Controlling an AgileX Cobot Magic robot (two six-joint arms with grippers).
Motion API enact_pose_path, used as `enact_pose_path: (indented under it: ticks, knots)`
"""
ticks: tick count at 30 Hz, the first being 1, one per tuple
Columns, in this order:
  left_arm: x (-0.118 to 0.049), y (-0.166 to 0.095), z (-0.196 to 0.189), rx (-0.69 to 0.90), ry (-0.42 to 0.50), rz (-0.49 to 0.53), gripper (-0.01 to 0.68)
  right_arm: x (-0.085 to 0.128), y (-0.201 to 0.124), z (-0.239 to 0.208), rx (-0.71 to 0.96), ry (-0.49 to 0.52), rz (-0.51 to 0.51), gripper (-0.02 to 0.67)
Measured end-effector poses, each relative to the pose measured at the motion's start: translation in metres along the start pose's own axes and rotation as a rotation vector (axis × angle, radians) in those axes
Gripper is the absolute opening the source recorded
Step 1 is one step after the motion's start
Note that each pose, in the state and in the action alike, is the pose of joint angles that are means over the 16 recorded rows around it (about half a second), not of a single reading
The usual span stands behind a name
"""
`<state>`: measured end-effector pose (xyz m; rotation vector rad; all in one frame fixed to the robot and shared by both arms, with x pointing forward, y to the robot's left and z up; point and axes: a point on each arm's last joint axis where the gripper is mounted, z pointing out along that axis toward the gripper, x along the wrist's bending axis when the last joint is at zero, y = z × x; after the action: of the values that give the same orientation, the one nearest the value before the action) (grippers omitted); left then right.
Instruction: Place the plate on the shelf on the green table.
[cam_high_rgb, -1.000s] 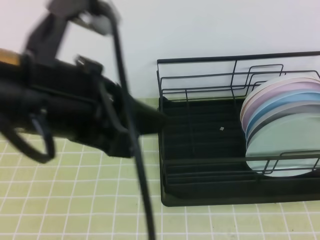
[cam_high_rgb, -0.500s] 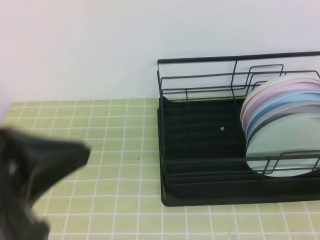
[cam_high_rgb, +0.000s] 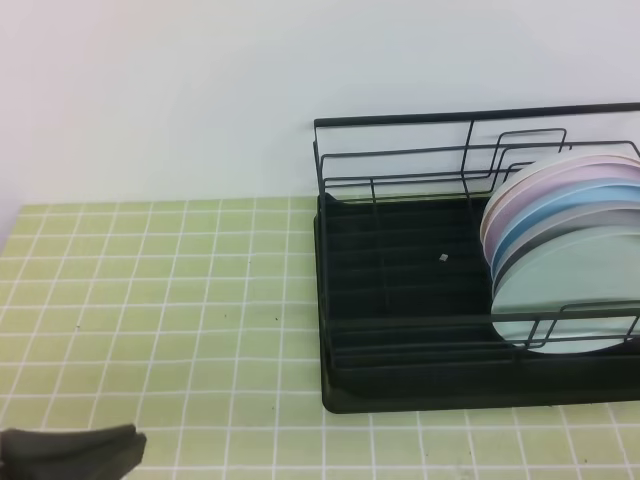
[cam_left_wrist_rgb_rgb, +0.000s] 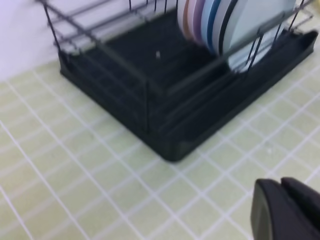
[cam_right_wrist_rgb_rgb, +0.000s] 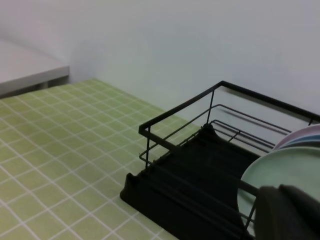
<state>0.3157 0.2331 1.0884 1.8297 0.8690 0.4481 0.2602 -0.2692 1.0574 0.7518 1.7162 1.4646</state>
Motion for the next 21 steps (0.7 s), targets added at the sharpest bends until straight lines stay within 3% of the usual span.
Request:
enact_pose_path:
  ticks: [11, 16, 21]
  knots:
    - [0.0, -0.02, 0.003, 0.1, -0.008, 0.006, 0.0, 0.004, -0.03, 0.009, 0.086, 0.022, 0.022, -0.002]
    - [0.006, -0.019, -0.004, 0.054, 0.07, 0.018, 0.0, 0.006, -0.041, 0.012, 0.119, 0.031, 0.03, -0.002]
    - [0.015, -0.019, -0.016, -0.046, 0.206, 0.019, 0.0, 0.006, -0.047, 0.013, 0.138, 0.037, 0.034, -0.002]
